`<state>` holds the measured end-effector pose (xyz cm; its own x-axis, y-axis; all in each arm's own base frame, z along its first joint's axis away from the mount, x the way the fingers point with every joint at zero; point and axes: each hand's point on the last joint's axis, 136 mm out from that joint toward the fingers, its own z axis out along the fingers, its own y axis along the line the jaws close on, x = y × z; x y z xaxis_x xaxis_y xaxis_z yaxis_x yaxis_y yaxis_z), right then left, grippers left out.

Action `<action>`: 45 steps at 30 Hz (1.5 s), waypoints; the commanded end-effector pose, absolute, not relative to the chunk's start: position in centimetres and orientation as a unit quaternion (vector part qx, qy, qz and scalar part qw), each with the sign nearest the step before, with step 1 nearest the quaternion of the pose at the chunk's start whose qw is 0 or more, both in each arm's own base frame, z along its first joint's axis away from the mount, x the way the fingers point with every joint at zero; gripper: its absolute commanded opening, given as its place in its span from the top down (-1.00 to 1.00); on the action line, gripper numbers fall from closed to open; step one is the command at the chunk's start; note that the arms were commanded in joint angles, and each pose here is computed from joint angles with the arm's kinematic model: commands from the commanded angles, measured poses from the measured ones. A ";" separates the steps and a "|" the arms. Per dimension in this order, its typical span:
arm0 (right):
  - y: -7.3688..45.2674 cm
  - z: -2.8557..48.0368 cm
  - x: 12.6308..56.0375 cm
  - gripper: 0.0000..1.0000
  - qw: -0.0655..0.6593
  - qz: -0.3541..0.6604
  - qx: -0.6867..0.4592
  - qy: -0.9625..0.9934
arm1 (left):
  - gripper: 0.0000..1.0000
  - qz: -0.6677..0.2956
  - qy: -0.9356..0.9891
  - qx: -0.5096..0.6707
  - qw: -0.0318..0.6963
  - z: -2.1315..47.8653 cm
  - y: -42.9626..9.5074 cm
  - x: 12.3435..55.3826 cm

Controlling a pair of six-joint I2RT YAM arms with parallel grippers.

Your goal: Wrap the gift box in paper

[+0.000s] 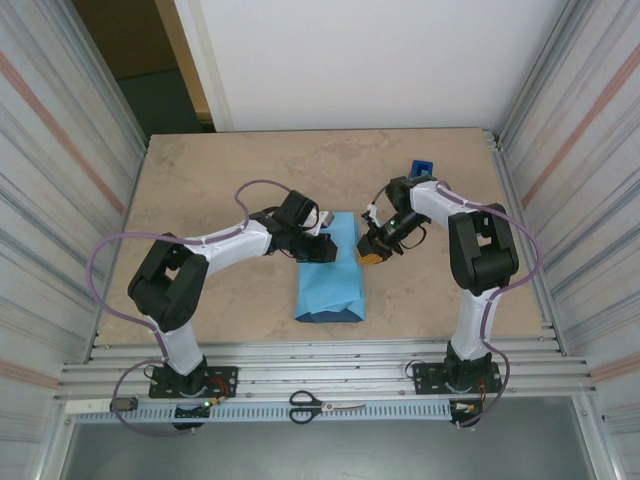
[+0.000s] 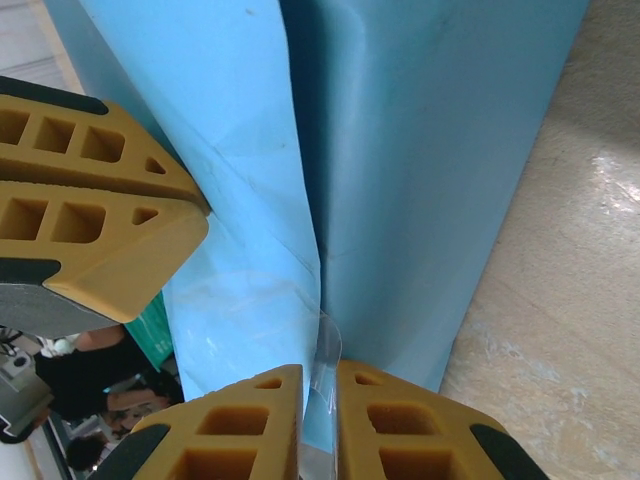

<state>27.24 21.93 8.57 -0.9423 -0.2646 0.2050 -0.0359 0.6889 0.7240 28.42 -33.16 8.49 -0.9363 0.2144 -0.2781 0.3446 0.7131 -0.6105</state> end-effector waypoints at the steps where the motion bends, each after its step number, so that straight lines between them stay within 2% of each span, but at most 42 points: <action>1: 22.5 8.8 27.3 0.66 0.152 -0.392 0.080 -0.903 | 0.75 -0.274 0.950 0.151 -0.008 2.4 -30.5 23.8; 13: 22.7 9.7 27.8 0.65 0.146 -0.391 0.078 -0.905 | 0.76 -0.274 0.950 0.150 -0.009 2.4 -30.5 23.8; 30: 22.3 8.1 28.1 0.64 0.160 -0.352 0.066 -0.920 | 0.76 -0.276 0.949 0.150 -0.010 2.3 -30.6 23.7; 39: 21.7 7.1 27.7 0.61 0.169 -0.306 0.059 -0.935 | 0.76 -0.277 0.949 0.151 -0.011 2.3 -30.6 23.7; 45: 21.5 7.9 28.0 0.60 0.149 -0.256 0.062 -0.953 | 0.77 -0.276 0.949 0.151 -0.012 2.1 -30.6 23.7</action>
<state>28.24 22.59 8.57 -0.9459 -0.2292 0.2296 -0.0411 0.7867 0.6160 28.43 -33.17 8.50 -0.9362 0.2144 -0.2786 0.3449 0.7126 -0.6109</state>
